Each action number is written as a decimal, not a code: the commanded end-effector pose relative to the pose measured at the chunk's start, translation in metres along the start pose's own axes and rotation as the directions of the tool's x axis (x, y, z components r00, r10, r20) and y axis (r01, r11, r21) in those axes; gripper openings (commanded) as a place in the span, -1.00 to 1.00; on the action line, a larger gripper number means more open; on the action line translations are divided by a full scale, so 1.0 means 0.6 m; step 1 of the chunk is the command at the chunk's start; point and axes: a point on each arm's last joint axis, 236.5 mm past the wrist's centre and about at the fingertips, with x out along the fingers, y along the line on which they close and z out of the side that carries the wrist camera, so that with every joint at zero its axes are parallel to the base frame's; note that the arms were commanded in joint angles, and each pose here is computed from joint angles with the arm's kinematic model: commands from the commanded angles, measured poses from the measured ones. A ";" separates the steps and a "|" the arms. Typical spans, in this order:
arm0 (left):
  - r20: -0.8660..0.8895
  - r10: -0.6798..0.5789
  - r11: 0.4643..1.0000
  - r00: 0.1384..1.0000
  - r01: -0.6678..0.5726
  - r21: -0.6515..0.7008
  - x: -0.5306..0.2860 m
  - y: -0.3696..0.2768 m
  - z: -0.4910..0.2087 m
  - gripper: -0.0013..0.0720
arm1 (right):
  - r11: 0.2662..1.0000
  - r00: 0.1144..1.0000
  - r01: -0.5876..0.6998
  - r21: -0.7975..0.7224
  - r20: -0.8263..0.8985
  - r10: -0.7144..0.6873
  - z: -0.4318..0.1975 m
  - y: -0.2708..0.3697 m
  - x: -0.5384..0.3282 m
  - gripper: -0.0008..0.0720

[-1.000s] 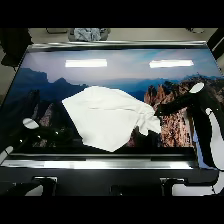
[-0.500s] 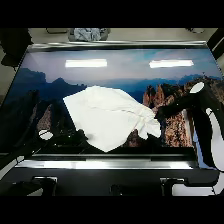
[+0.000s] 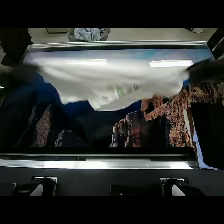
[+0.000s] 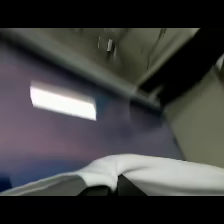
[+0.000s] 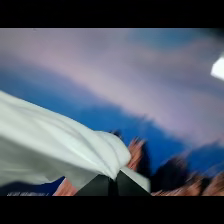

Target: Fold the shirts.

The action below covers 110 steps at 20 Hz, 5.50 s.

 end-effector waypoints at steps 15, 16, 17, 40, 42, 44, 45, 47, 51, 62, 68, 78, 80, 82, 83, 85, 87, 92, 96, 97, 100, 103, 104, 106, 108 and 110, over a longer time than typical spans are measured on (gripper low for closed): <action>-0.203 0.172 0.985 0.964 -0.173 0.009 -0.136 0.015 -0.057 -0.89 | 0.958 0.931 0.282 -0.059 -0.226 -0.288 -0.078 -0.042 -0.237 -0.85; -0.289 0.179 0.977 0.940 -0.205 -0.061 -0.117 0.066 -0.115 -0.89 | 0.982 0.923 0.188 -0.036 -0.334 -0.189 -0.111 -0.033 -0.170 -0.85; -0.367 0.179 0.963 0.913 -0.240 -0.125 -0.100 0.113 -0.174 -0.89 | 0.997 0.909 0.081 0.002 -0.411 -0.073 -0.138 -0.017 -0.098 -0.85; -0.964 0.061 0.772 0.260 -0.624 -0.119 -0.167 0.456 -0.547 0.31 | 0.776 0.536 -0.319 0.545 -0.571 0.622 -0.412 0.059 0.243 0.68; -0.970 -0.017 0.753 0.243 -0.634 -0.172 -0.178 0.428 -0.610 0.30 | 0.774 0.454 -0.279 0.569 -0.632 0.628 -0.459 0.046 0.201 0.57; -0.975 -0.032 0.749 0.219 -0.641 -0.169 -0.185 0.415 -0.663 0.30 | 0.775 0.426 -0.267 0.573 -0.651 0.628 -0.481 0.051 0.188 0.57; -0.976 -0.022 0.750 0.216 -0.642 -0.159 -0.183 0.414 -0.679 0.28 | 0.776 0.430 -0.267 0.572 -0.650 0.627 -0.482 0.054 0.190 0.57; -0.977 0.005 0.760 0.212 -0.636 -0.134 -0.176 0.414 -0.699 0.27 | 0.779 0.439 -0.266 0.568 -0.648 0.622 -0.487 0.055 0.194 0.57; -0.958 0.094 0.745 0.271 -0.657 -0.113 -0.137 0.434 -0.699 -0.04 | 0.798 0.471 -0.250 0.549 -0.651 0.595 -0.493 0.046 0.210 0.56; -0.937 0.147 0.745 0.316 -0.659 -0.105 -0.124 0.444 -0.679 -0.89 | 0.791 0.450 -0.322 0.520 -0.651 0.611 -0.594 0.164 0.276 0.51; -0.915 0.184 0.762 0.358 -0.640 -0.098 -0.113 0.442 -0.650 -0.89 | 0.738 0.491 -0.273 0.617 -0.571 0.659 -0.578 0.195 0.316 0.38; -0.823 0.250 0.870 0.510 -0.492 -0.040 -0.035 0.409 -0.460 -0.90 | 0.745 0.531 -0.437 0.503 -0.524 0.665 -0.454 0.203 0.291 -0.86; -0.607 0.361 0.907 0.708 -0.418 0.051 0.002 0.352 -0.271 -0.90 | 0.863 0.741 -0.423 0.276 -0.443 0.504 -0.300 0.126 0.262 -0.86; -0.278 0.396 0.917 0.875 -0.364 0.162 -0.019 0.224 -0.043 -0.90 | 0.959 0.931 -0.275 -0.062 -0.265 0.250 -0.108 0.038 0.152 -0.85; -0.107 0.397 0.902 0.911 -0.366 0.229 -0.058 0.153 0.054 -0.89 | 0.976 0.986 -0.112 -0.187 -0.141 0.086 -0.018 -0.003 0.059 -0.85; 0.217 0.353 0.851 0.910 -0.408 0.330 -0.172 0.002 0.198 -0.89 | 0.921 0.969 0.239 -0.308 0.141 -0.204 0.111 -0.052 -0.152 -0.86; 0.383 0.242 0.855 0.891 -0.383 0.351 -0.259 -0.121 0.243 -0.90 | 0.838 0.867 0.460 -0.294 0.353 -0.352 0.165 -0.048 -0.331 -0.86; 0.480 0.161 0.841 0.862 -0.374 0.390 -0.346 -0.213 0.239 -0.90 | 0.823 0.803 0.537 -0.186 0.413 -0.430 0.134 -0.009 -0.483 -0.86; 0.467 0.172 0.861 0.867 -0.363 0.357 -0.336 -0.202 0.239 -0.89 | 0.850 0.816 0.508 -0.139 0.392 -0.424 0.125 -0.006 -0.479 -0.86; 0.447 0.186 0.865 0.875 -0.362 0.348 -0.326 -0.192 0.236 -0.89 | 0.858 0.833 0.493 -0.146 0.363 -0.417 0.118 -0.009 -0.463 -0.86; 0.209 0.314 0.885 0.926 -0.365 0.290 -0.254 -0.099 0.171 -0.90 | 0.898 0.908 0.403 -0.174 0.199 -0.369 0.084 -0.026 -0.370 -0.86; -0.202 0.441 0.895 0.874 -0.412 0.172 -0.149 0.074 0.039 -0.90 | 0.979 0.951 0.118 -0.166 -0.265 -0.159 -0.054 -0.027 -0.174 -0.86; -0.324 0.454 0.891 0.830 -0.424 0.160 -0.113 0.139 -0.015 -0.90 | 0.993 0.909 -0.002 -0.115 -0.414 -0.047 -0.109 -0.014 -0.107 -0.86; -0.553 0.441 0.879 0.707 -0.464 0.108 -0.064 0.261 -0.146 -0.90 | 0.979 0.775 -0.200 0.031 -0.606 0.177 -0.214 0.018 0.033 -0.86; -0.713 0.396 0.848 0.578 -0.528 0.043 -0.036 0.370 -0.281 -0.90 | 0.936 0.675 -0.312 0.164 -0.655 0.340 -0.290 0.056 0.158 -0.86; -0.787 0.365 0.809 0.497 -0.587 0.004 -0.011 0.455 -0.374 -0.90 | 0.919 0.622 -0.338 0.203 -0.685 0.380 -0.353 0.084 0.269 -0.86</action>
